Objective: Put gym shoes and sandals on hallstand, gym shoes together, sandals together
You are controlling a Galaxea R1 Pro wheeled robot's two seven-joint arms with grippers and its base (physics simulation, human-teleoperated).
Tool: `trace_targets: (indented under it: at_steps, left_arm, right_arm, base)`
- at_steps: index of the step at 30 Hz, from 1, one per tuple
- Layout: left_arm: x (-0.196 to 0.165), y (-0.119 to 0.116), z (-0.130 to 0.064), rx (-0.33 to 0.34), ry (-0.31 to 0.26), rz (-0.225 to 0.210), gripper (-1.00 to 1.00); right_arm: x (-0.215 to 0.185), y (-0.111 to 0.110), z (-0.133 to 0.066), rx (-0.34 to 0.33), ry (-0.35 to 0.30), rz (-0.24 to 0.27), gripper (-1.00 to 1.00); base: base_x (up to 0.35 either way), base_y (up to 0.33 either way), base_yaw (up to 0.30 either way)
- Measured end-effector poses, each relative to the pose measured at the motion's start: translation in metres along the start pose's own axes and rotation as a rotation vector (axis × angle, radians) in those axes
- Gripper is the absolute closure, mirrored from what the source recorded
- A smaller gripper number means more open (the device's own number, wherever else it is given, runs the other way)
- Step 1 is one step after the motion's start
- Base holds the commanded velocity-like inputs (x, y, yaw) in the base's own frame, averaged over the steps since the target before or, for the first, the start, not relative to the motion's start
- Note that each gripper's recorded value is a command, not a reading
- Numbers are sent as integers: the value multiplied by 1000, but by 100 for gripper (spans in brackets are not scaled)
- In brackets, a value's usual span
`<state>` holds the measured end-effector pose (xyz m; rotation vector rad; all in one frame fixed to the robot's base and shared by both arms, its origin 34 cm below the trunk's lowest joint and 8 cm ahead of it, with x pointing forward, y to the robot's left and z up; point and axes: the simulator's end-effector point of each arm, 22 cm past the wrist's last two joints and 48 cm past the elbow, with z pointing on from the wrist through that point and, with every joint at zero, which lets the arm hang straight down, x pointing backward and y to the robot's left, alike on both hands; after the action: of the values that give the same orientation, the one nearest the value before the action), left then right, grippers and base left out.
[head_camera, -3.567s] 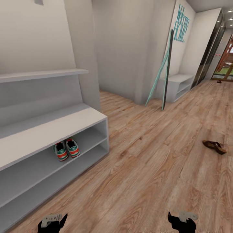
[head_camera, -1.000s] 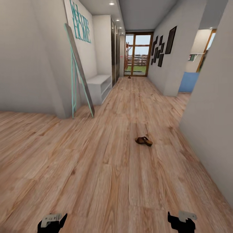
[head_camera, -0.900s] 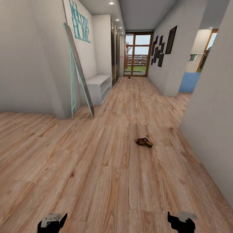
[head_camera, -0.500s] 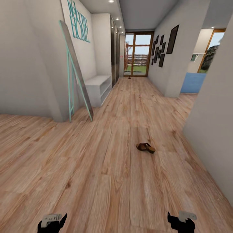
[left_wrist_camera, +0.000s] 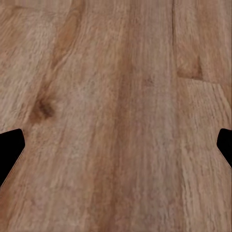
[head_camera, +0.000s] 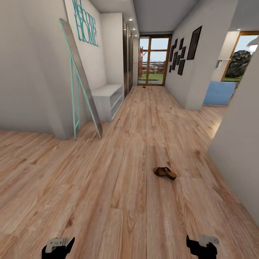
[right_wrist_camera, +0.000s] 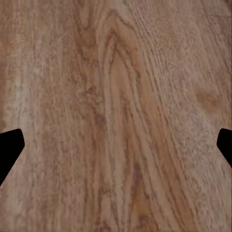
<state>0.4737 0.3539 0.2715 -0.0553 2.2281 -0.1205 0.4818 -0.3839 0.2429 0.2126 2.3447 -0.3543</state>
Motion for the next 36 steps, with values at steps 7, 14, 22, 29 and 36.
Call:
trace_targets:
  at_steps: [7, 14, 22, 29, 36]
  left_arm:
    - [0, 0, 0, 0, 1, 0, -100]
    - [0, 0, 0, 0, 1, 0, -100]
    - [0, 0, 0, 0, 1, 0, -100]
    - [0, 0, 0, 0, 0, 0, -100]
    - [0, 0, 0, 0, 0, 0, -100]
  right_arm:
    - [0, -1, 0, 0, 0, -3, -100]
    - [5, -2, -1, 1, 5, -5, -100]
    - [6, -2, -2, 0, 7, -6, -100]
    - [6, -2, -2, 0, 8, -7, -100]
    - [6, -1, -2, -1, 8, -7, -100]
  base:
    - [337, 33, 0]
    - [337, 100, 0]
    - [337, 115, 0]
    - [337, 117, 0]
    - [337, 118, 0]
